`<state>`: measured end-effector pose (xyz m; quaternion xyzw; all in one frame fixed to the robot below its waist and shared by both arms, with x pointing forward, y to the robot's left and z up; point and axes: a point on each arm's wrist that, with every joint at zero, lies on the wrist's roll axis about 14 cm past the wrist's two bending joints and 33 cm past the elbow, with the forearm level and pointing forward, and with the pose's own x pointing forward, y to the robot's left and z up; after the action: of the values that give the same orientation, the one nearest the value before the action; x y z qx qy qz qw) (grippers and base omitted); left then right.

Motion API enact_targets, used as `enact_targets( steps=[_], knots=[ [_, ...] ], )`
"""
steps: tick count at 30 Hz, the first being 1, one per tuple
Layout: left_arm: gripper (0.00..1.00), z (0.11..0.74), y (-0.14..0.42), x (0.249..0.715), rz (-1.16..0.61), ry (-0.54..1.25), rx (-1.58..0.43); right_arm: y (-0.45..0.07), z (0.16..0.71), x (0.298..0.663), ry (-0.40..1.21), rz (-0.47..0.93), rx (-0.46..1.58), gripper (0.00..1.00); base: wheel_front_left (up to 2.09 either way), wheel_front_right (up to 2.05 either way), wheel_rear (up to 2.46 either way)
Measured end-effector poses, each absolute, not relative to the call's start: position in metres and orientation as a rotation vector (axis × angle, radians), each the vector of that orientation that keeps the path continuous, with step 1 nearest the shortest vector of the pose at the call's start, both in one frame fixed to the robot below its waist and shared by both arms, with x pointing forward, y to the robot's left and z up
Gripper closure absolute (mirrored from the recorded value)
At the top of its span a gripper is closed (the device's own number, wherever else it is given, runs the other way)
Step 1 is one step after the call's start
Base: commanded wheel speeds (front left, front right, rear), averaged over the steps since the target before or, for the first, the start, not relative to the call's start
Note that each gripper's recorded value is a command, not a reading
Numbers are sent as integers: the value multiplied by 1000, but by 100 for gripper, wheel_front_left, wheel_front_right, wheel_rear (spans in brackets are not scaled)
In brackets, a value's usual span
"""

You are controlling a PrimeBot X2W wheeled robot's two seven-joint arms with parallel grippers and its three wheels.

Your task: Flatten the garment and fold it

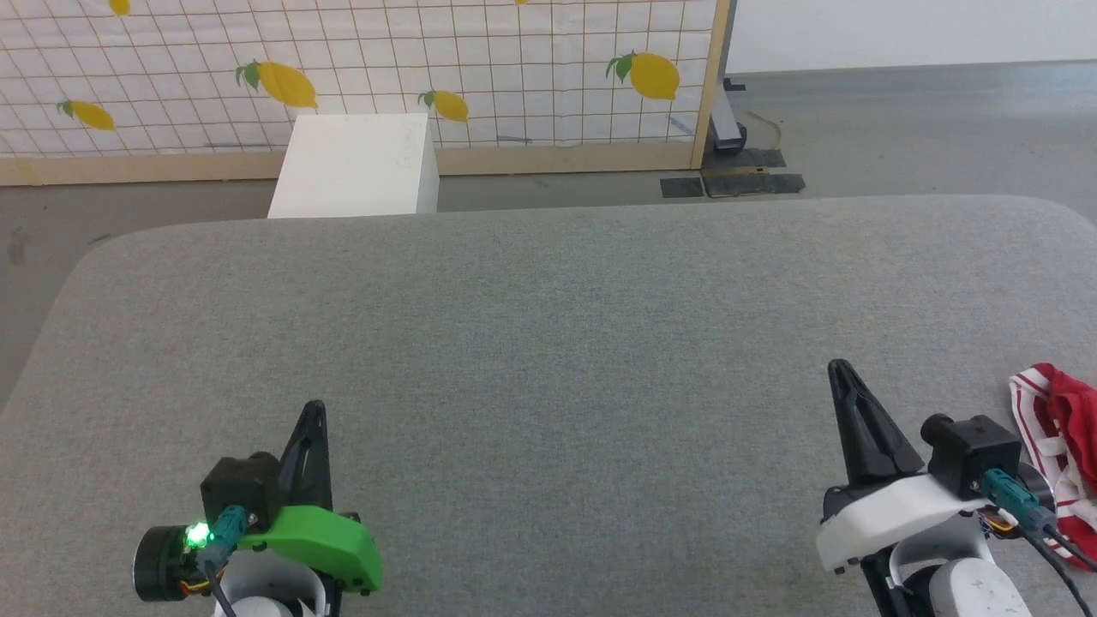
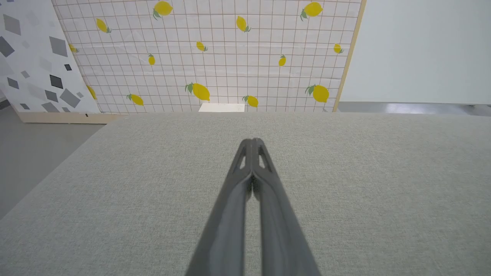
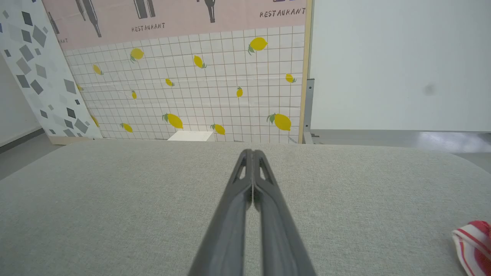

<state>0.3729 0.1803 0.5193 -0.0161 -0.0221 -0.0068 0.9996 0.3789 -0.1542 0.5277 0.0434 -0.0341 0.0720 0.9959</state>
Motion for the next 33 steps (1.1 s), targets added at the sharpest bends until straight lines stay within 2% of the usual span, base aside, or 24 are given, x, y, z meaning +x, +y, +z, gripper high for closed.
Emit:
enact_targets(
  steps=[33],
  knots=[
    [100,527,179,375,-7,-31,4,-156,529,377,-38,142,21,100,0,0,0]
  ],
)
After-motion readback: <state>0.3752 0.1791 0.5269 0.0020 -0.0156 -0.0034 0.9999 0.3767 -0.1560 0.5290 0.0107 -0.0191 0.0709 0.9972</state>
